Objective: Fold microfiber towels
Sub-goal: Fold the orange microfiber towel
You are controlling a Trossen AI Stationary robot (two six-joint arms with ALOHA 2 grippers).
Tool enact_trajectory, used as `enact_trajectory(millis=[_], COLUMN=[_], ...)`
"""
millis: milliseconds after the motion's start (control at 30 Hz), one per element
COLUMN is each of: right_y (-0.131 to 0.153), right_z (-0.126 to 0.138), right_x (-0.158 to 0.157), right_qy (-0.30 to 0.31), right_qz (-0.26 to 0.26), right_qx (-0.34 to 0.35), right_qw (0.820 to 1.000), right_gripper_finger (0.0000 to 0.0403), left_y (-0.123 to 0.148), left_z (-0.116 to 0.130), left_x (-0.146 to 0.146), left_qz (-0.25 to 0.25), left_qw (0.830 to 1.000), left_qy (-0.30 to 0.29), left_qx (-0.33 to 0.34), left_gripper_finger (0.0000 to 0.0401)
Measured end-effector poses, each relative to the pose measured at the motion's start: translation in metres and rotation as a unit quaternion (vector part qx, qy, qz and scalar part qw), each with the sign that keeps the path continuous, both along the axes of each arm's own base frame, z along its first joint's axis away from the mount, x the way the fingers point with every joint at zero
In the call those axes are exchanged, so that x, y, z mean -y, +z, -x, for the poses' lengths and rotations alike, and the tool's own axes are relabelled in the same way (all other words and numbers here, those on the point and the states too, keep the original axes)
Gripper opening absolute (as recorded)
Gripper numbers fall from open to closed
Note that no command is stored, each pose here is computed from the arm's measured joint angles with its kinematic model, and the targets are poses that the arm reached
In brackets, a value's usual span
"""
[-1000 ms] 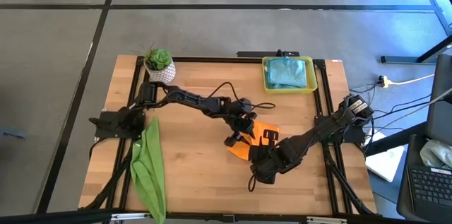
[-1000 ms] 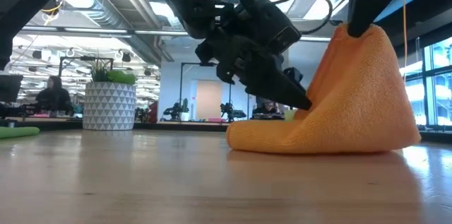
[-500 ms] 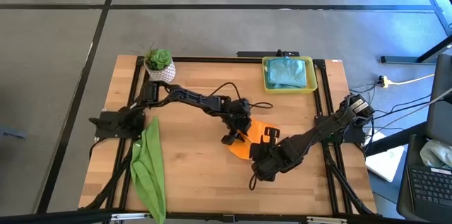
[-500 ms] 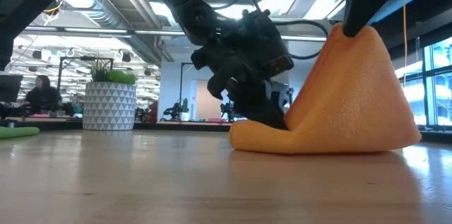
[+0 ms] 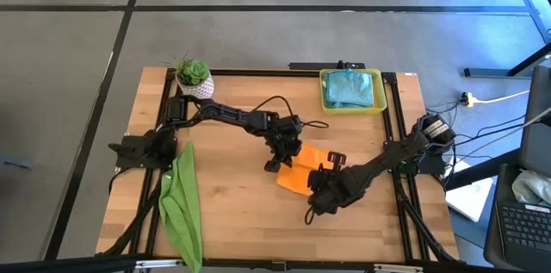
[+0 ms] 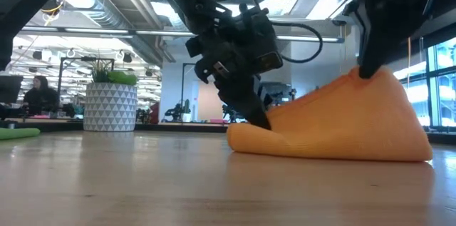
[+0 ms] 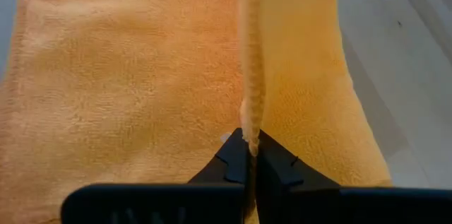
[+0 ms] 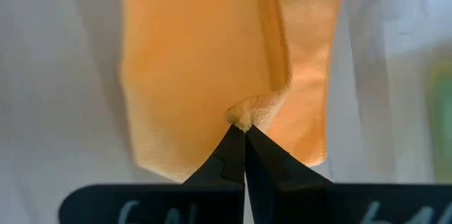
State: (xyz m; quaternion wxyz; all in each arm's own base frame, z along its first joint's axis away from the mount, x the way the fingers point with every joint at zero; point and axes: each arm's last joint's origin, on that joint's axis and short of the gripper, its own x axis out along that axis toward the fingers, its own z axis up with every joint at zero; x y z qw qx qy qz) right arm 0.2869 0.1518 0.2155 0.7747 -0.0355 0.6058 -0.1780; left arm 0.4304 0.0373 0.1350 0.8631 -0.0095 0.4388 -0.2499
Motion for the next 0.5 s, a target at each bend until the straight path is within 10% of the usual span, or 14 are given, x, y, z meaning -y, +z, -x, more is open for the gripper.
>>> enact_trajectory(millis=[500], right_y=[-0.041], right_z=[0.015], right_x=[0.041], right_qy=[-0.056], right_qz=[0.023], right_qx=[-0.095], right_qw=[0.994], right_gripper_finger=[0.0], left_y=[0.041], left_z=[-0.025], left_x=[-0.015], left_qz=[-0.074], left_qw=[0.994], left_qy=[0.04], left_qx=[0.064], left_gripper_finger=[0.0001])
